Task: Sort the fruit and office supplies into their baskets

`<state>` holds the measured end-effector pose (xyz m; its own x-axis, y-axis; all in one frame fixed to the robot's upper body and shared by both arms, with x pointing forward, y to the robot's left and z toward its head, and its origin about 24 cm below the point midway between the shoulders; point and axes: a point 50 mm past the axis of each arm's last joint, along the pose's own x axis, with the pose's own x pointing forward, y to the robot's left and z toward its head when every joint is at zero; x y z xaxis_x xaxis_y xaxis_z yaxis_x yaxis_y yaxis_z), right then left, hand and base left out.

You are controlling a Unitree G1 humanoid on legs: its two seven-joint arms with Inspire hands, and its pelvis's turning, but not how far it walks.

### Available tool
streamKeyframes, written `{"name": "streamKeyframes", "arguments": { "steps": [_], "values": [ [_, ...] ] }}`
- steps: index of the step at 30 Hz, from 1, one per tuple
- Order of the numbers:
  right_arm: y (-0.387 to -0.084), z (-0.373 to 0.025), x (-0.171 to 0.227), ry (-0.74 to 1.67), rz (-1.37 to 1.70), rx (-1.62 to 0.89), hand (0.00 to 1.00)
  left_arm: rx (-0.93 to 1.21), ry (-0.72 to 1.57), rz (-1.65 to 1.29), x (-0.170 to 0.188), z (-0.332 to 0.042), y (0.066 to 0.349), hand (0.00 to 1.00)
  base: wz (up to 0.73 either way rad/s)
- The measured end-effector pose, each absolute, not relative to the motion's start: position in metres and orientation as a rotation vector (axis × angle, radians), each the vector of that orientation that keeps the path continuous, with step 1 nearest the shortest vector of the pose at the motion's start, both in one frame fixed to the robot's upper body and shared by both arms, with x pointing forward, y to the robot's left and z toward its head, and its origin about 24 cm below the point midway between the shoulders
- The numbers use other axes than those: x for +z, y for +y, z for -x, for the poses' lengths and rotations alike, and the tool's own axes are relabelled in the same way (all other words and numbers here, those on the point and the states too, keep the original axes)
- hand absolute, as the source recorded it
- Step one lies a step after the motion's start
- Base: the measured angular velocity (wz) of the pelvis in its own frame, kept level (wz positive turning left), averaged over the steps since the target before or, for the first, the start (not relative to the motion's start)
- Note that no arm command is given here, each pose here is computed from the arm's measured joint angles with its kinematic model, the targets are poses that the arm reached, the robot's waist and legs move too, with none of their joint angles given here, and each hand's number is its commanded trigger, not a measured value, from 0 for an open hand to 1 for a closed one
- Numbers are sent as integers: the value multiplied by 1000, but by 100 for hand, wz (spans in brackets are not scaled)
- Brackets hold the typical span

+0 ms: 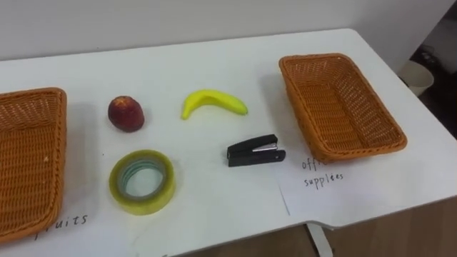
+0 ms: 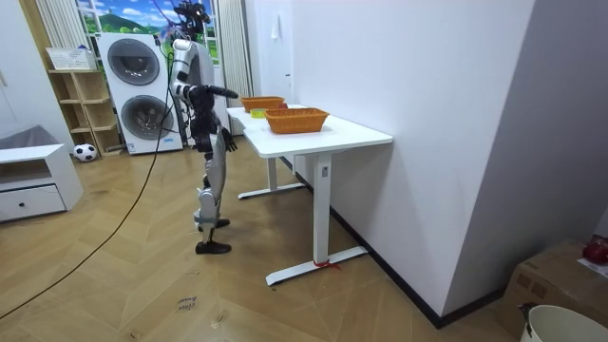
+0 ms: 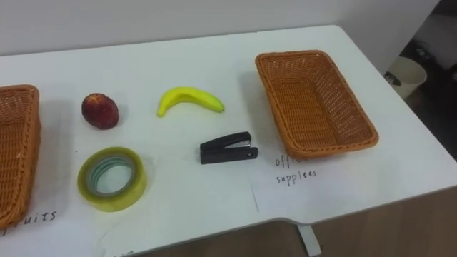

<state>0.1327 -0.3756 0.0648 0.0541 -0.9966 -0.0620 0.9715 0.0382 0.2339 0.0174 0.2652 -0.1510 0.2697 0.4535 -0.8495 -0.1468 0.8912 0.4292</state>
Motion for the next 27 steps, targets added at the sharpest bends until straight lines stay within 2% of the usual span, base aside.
{"name": "streamKeyframes", "arguments": {
  "steps": [7, 16, 20, 27],
  "values": [
    [-364, -143, 104, -309, -121, -1426, 0, 400, 1249, -299, -152, -16, 264, 0, 0],
    [-351, -163, 149, -515, -116, -1272, 0, 376, 1321, -324, -156, -4, 262, 0, 0],
    [-331, -178, 177, -642, -88, -1124, 0, 369, 1325, -329, -157, -6, 261, 0, 0],
    [-316, -195, 198, -734, -53, -986, 0, 347, 1331, -311, -157, -4, 260, 0, 13]
  ]
}}
